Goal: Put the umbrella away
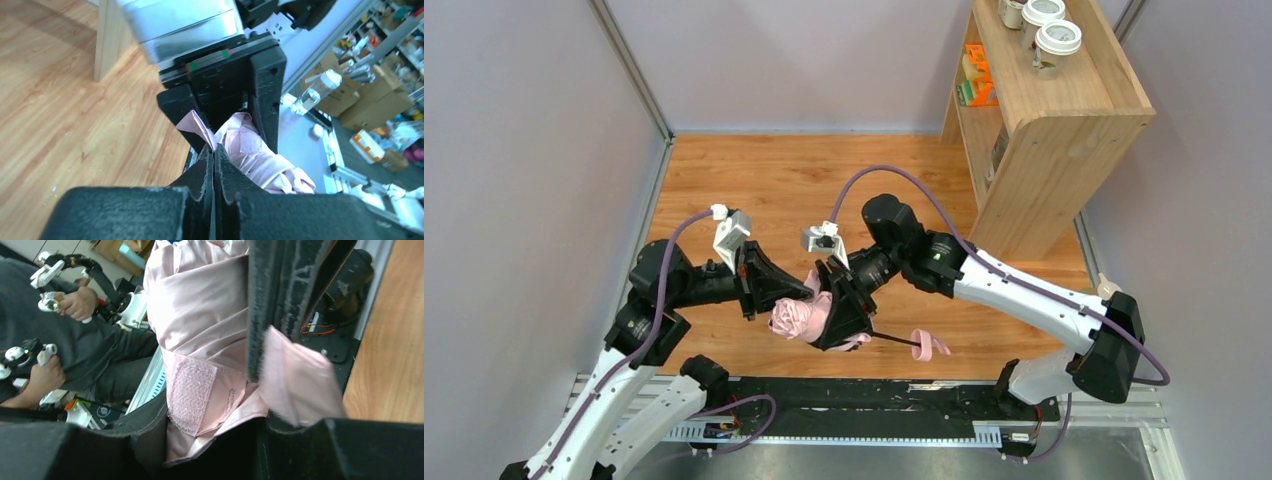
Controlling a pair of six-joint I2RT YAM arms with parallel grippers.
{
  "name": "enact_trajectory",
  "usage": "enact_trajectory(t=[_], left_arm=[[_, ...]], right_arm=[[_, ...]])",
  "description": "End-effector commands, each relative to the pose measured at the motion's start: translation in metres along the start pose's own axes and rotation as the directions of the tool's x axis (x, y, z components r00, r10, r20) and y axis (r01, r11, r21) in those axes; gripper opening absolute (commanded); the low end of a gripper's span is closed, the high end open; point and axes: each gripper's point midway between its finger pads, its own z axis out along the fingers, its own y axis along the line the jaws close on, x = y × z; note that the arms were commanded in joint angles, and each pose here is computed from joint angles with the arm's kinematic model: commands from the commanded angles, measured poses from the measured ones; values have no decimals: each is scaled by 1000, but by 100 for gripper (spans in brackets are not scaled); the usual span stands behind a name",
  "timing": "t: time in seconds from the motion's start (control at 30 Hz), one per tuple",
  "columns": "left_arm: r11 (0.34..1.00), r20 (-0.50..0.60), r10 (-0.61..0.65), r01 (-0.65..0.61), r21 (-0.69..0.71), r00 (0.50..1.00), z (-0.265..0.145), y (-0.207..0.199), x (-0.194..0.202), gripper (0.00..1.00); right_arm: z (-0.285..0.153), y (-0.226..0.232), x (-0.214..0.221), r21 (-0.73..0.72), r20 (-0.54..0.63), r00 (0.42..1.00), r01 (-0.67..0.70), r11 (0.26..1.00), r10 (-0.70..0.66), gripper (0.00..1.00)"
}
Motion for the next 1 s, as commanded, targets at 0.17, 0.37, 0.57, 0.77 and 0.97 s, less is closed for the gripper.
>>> enact_trajectory(t=[0.17,0.37,0.57,0.77,0.97], left_arm=[[953,118,293,-299,40,949,-5,-21,-37,0],[913,208,349,-381,146,914,-15,-50,-35,0],[869,233,359,-415,271,904,-22,-78,-28,0],[826,206,385,-435,359,900,-27,-96,-26,0],[779,172,431,-461,424,886,-32,-109,-19,0]], right_arm=[[26,-5,57,-28,-214,943,-267,963,255,0],[20,-12,50,10,-198,948,-253,967,250,0],[19,-24,42,57,-169,956,-235,970,241,0],[13,-31,31,46,-132,961,-238,970,242,0],[15,-27,19,-40,-131,952,-283,958,276,0]])
